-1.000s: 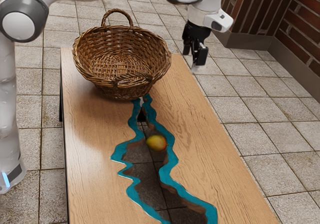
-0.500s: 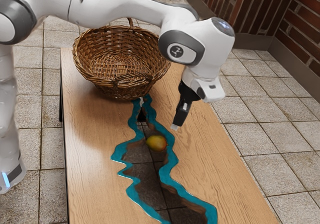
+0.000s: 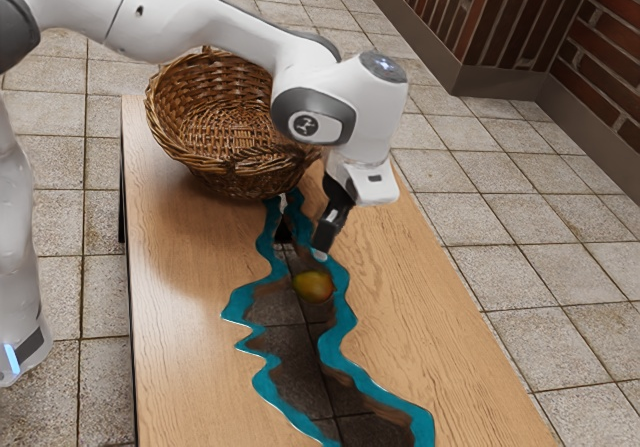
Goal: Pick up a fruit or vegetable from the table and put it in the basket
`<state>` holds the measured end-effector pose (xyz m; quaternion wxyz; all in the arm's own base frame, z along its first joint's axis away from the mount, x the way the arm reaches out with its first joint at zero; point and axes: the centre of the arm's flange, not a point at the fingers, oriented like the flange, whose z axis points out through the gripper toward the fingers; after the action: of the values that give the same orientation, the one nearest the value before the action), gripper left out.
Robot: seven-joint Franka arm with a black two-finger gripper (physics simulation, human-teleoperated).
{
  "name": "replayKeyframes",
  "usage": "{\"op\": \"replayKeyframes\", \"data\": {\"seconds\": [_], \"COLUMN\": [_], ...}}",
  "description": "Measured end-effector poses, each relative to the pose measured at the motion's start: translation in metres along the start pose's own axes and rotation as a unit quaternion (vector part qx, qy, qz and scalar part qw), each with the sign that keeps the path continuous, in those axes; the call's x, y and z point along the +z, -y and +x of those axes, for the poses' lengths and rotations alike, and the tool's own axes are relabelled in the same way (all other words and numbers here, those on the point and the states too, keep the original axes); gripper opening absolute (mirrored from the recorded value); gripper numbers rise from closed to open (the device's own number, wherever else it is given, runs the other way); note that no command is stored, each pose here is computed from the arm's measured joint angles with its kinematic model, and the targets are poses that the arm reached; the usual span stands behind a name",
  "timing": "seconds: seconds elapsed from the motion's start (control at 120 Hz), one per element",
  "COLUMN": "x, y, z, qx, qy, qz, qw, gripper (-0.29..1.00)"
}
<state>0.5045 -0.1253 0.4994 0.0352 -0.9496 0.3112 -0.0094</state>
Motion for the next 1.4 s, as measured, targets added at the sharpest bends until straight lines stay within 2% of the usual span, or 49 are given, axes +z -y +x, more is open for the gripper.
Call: {"op": "replayKeyframes", "data": {"seconds": [0.35, 0.558, 0.917, 1.108, 1.4], "x": [0.021, 0.051, 0.065, 0.072, 0.071], "y": [-0.019, -0.025, -0.028, -0.029, -0.027], "z": [0.009, 0.0, -0.003, -0.005, -0.002], "qx": [0.046, 0.057, 0.073, 0.11, 0.122], "qy": [-0.039, -0.028, -0.025, -0.012, -0.019], "qz": [-0.009, -0.021, -0.025, 0.017, 0.031], "qw": [0.998, 0.998, 0.997, 0.994, 0.992], "gripper": [0.69, 0.69, 0.69, 0.7, 0.69]}}
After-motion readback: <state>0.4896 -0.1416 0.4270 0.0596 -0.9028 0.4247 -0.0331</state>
